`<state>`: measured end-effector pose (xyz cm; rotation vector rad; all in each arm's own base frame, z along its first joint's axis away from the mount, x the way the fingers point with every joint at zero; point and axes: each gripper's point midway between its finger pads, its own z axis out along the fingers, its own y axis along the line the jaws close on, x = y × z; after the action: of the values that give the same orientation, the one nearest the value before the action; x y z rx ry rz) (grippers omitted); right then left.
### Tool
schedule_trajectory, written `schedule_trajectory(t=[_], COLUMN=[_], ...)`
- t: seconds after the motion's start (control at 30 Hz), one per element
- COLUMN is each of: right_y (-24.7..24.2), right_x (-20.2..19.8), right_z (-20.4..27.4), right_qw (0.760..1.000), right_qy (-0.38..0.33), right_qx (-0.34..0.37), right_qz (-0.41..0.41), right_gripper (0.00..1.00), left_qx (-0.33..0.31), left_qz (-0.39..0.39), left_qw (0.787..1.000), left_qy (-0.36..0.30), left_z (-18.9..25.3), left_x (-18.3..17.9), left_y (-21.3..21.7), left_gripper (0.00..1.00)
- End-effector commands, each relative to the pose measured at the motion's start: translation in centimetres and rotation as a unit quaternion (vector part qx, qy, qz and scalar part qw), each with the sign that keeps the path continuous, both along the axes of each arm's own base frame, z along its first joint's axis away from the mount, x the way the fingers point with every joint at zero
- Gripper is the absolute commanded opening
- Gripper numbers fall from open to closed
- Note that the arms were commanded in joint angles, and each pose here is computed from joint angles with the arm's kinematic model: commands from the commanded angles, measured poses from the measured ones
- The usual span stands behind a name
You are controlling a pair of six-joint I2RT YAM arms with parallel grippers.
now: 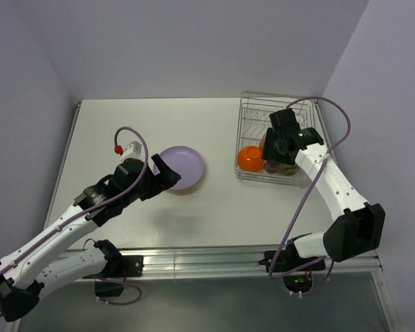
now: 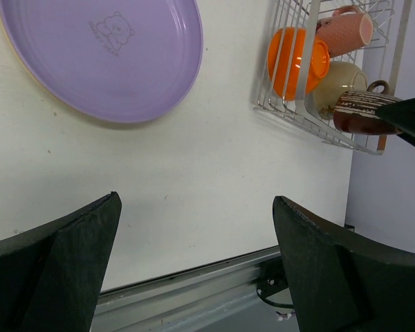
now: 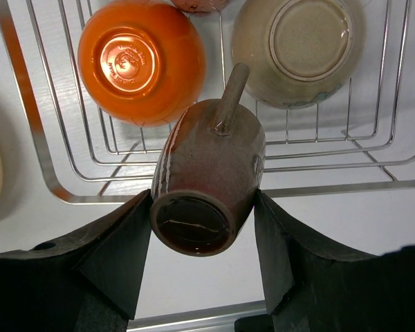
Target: Load the mixed dishes into the dish rack
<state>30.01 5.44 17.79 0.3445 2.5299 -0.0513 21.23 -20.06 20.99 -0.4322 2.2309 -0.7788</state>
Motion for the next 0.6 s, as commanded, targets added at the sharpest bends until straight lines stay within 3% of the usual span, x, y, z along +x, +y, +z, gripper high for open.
schedule_trajectory(t=[0.0,0.57], right_y=[-0.2,0.0], right_x=[2.1,3.5], right_z=[1.7,-5.4], right_qw=[0.999,1.000], right_qy=[-0.042,0.021], right_qx=[-0.001,0.017], right_qz=[-0.012,-0.016], right_gripper=[0.00,0.00], left_qx=[-0.001,0.042], left_qz=[-0.008,0.035], left_qw=[1.000,0.997], left_qy=[-0.012,0.049], left_z=[1.0,-1.3], left_x=[0.2,2.9], left_y=[0.2,1.5], left_gripper=[0.97,0.96])
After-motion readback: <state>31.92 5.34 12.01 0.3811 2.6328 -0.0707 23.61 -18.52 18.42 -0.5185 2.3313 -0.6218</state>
